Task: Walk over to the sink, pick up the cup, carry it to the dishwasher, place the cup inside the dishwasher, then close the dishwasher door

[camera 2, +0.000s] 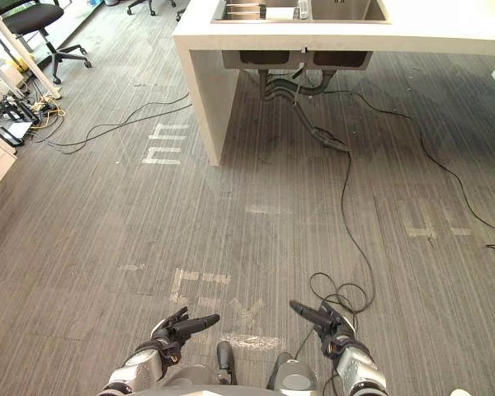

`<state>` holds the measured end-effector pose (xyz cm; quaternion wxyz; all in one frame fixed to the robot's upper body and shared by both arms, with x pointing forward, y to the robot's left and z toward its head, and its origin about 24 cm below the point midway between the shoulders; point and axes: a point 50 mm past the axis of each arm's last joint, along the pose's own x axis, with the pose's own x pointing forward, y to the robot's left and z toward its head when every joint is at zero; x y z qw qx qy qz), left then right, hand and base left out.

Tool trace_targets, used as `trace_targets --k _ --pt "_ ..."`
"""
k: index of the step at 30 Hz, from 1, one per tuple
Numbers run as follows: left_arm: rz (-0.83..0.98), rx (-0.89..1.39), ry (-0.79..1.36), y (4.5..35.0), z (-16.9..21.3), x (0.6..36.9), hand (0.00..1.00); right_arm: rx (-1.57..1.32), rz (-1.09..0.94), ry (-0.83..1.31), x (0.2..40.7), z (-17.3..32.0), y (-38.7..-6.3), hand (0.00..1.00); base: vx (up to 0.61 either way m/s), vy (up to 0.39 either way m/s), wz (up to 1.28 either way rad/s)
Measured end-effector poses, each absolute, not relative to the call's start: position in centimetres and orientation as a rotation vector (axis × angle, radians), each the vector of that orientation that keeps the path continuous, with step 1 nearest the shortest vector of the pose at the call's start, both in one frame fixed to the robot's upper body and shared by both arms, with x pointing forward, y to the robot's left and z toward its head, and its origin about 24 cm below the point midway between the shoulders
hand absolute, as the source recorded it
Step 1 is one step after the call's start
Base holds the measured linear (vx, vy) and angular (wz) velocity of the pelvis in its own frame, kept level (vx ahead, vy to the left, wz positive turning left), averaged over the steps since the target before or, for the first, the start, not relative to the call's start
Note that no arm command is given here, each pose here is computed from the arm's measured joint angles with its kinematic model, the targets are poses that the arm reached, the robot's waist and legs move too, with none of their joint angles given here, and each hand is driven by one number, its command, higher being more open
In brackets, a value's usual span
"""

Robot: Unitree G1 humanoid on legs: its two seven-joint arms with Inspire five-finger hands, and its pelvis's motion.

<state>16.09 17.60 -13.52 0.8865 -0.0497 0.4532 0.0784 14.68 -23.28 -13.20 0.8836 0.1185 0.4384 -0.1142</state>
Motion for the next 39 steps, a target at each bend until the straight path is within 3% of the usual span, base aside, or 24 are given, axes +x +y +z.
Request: trace_targets --k 7,13,23,30,39 --pt "0.27 0.15 0.91 18.3 -13.2 16.1 1.0 0.102 -0.181 0.893 14.4 -13.3 -22.7 1.0 0.05 -0.015 0.2" --pt "0.35 0.19 0.897 19.0 -13.3 15.0 1.0 0.084 -0.191 0.888 14.1 -13.5 -22.6 1.0 0.03 0.015 0.04" --pt "0.348 -0.039 1.014 19.4 -14.9 11.7 1.0 0.367 -0.33 0.956 11.0 -15.0 -20.8 1.0 0.02 0.03 -0.1" --pt "0.172 -0.23 1.124 19.2 -15.7 10.6 1.0 0.548 -0.436 0.961 10.2 -15.5 -20.7 1.0 0.01 0.02 -0.16" --pt "0.214 -0.302 1.141 20.2 -15.4 11.8 1.0 0.533 -0.432 0.911 12.7 -14.4 -23.1 1.0 0.08 0.064 -0.06"
